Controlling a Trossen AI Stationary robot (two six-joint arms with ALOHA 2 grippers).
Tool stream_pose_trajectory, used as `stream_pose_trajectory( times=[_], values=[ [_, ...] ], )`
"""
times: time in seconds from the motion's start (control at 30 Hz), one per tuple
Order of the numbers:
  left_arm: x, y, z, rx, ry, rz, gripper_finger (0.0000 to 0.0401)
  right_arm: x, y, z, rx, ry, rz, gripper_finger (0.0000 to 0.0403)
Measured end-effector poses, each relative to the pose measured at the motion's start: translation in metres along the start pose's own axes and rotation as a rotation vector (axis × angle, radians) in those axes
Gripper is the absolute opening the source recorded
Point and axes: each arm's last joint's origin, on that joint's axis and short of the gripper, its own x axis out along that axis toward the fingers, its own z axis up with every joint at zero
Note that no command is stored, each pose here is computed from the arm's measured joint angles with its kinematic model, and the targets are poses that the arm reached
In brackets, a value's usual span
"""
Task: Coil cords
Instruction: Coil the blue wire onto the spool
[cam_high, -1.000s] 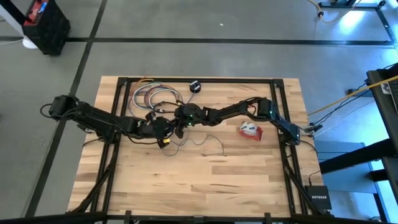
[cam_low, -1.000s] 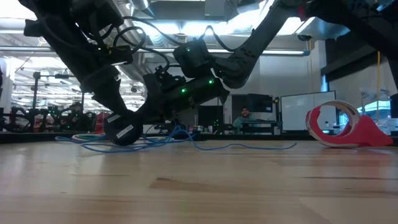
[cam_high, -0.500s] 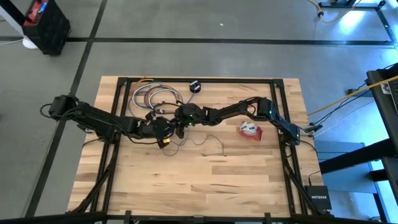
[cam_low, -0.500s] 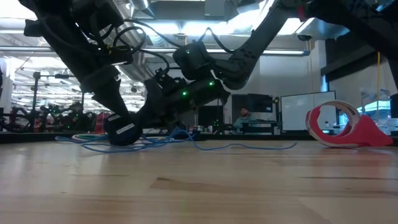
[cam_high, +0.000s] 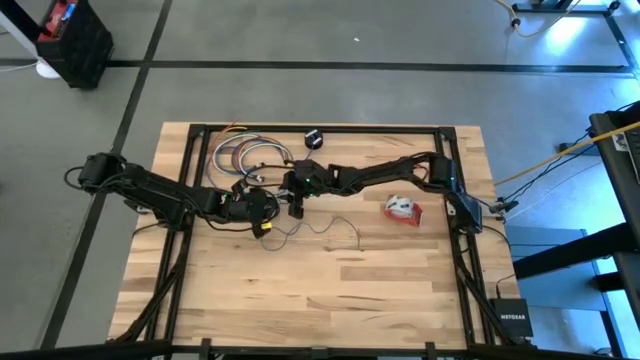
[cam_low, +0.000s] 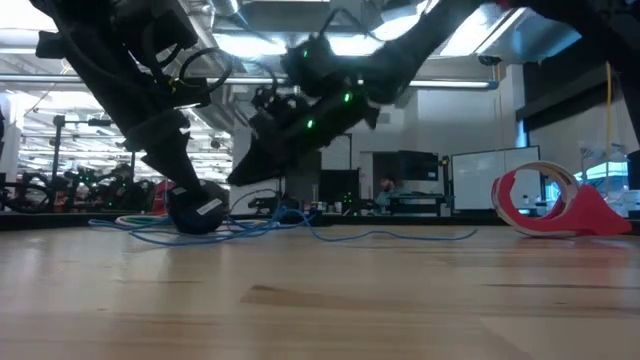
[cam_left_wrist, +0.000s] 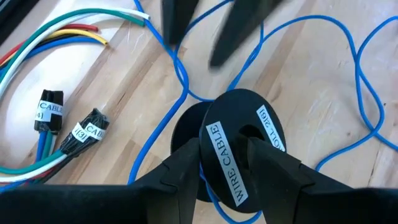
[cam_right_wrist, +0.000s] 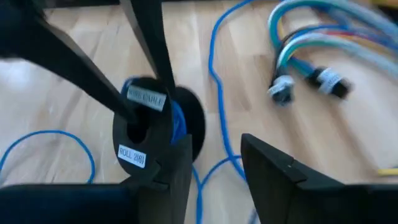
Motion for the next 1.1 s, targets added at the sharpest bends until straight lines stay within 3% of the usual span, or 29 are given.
stream_pose_trajectory(
  times=[0.3, 0.47, 0.63, 0.77, 1.1],
  values=[
    [0.0, 0.0, 0.0, -0.017, 0.006, -0.009, 0.0127, -0.063, 0.002, 0.023, -0.161, 0.282, -0.075, 0.0143],
    [0.0, 0.0, -0.001, -0.018, 0.008, -0.009, 0.0127, -0.062, 0.002, -0.006, -0.169, 0.349, -0.122, 0.0143],
    [0.0, 0.0, 0.0, -0.035, 0.007, -0.009, 0.0127, -0.05, -0.002, -0.039, -0.036, 0.216, -0.214, 0.0143],
    [0.0, 0.0, 0.0, -0.037, 0.006, -0.01, 0.0127, -0.04, -0.003, -0.049, 0.085, 0.122, -0.129, 0.0143],
    [0.0, 0.0, -0.001, -0.035, 0.009, -0.008, 0.0127, -0.036, 0.003, -0.054, 0.077, 0.127, 0.045, 0.0143]
  ],
)
